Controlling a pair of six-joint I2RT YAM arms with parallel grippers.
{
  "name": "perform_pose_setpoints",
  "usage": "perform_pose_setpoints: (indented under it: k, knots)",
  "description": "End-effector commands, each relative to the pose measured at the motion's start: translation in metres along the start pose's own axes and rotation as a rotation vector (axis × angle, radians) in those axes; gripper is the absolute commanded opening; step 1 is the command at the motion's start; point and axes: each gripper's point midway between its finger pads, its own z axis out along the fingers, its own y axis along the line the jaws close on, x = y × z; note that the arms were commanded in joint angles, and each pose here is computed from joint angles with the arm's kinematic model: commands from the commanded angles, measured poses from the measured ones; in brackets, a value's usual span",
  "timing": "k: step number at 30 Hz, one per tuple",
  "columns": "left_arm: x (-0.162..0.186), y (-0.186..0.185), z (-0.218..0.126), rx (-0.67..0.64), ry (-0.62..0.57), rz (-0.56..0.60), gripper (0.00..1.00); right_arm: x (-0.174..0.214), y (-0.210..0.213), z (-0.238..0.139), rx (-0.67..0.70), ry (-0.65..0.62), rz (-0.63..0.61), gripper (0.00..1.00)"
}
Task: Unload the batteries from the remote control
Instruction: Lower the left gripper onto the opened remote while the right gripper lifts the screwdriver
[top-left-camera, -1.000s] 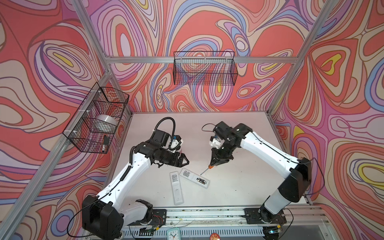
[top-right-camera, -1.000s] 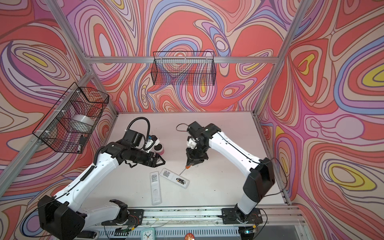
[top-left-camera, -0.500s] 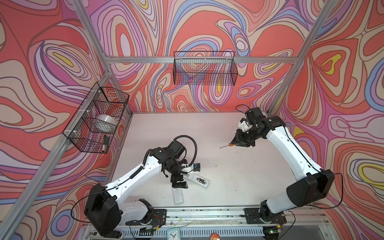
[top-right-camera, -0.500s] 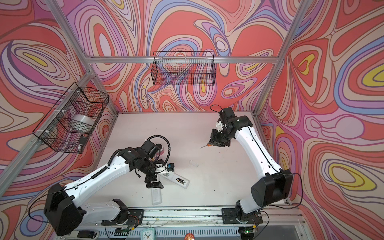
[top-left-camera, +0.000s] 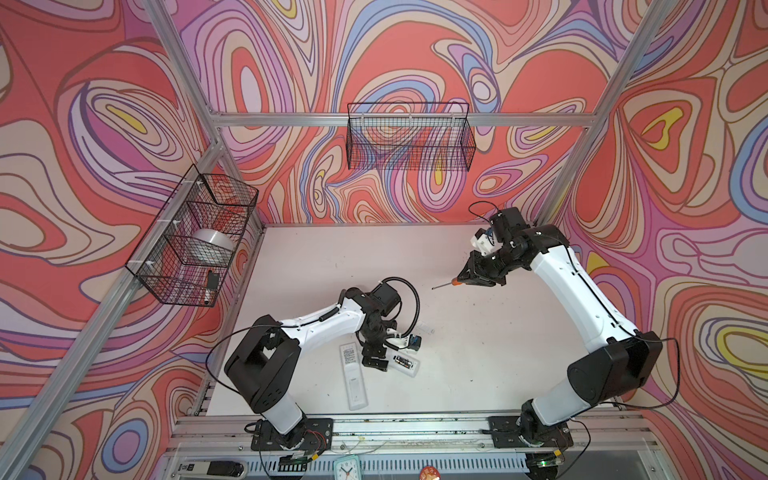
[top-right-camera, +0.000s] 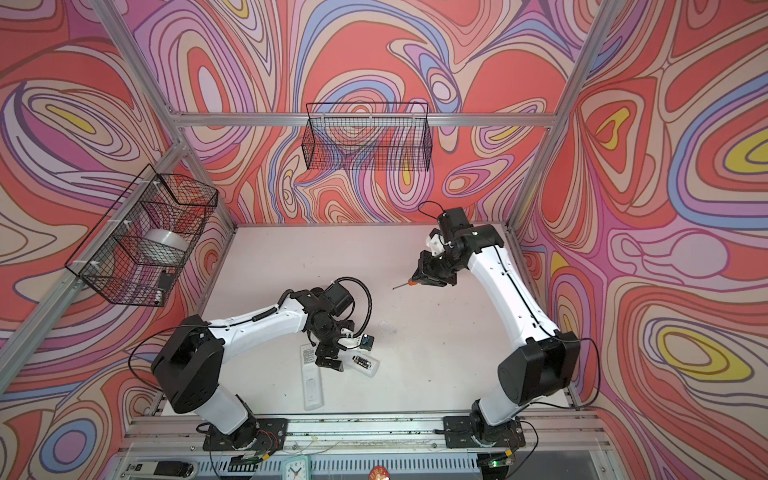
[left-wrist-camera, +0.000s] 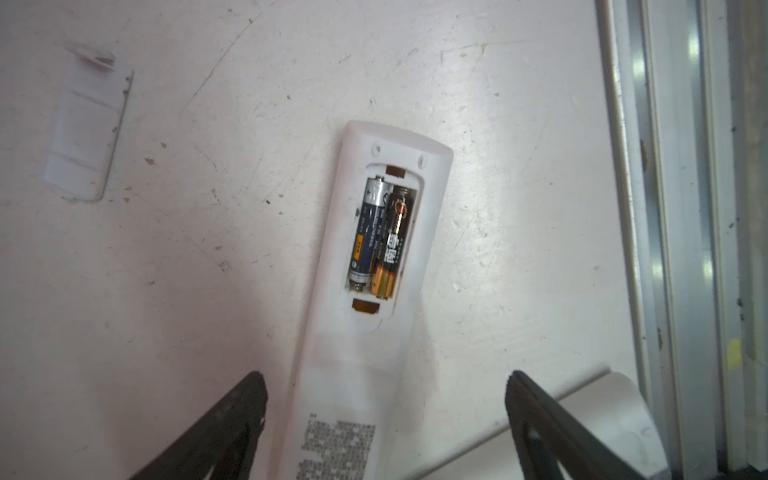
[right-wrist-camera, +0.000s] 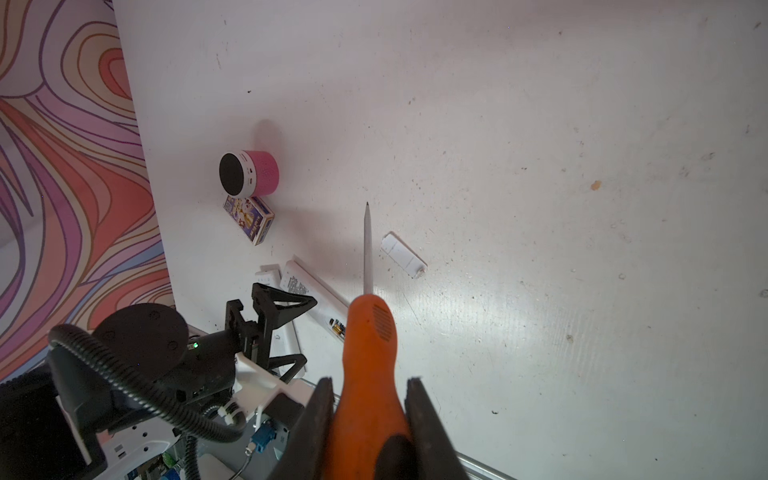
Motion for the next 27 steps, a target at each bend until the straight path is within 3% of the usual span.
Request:
perform_pose_setpoints:
  k: [1,15,23,27]
  knots:
    - [-0.007,0.013,0.009,-0.022,0.035,0.025,0.91,-0.001,0.003,-0.003,-0.020,0.011,-0.032,0.03]
    - [-0.003,0.022,0.043,-0.008,0.100,-0.028,0.70,-0.014,0.000,-0.018,-0.025,-0.037,-0.015,0.02]
    - [-0.008,0.028,0.051,-0.019,0.089,-0.109,0.43,-0.030,0.000,-0.022,-0.025,-0.065,-0.003,0.00]
    - [-0.023,0.044,0.054,-0.023,0.091,-0.131,0.23,-0.041,-0.006,-0.029,-0.014,-0.075,0.011,0.00]
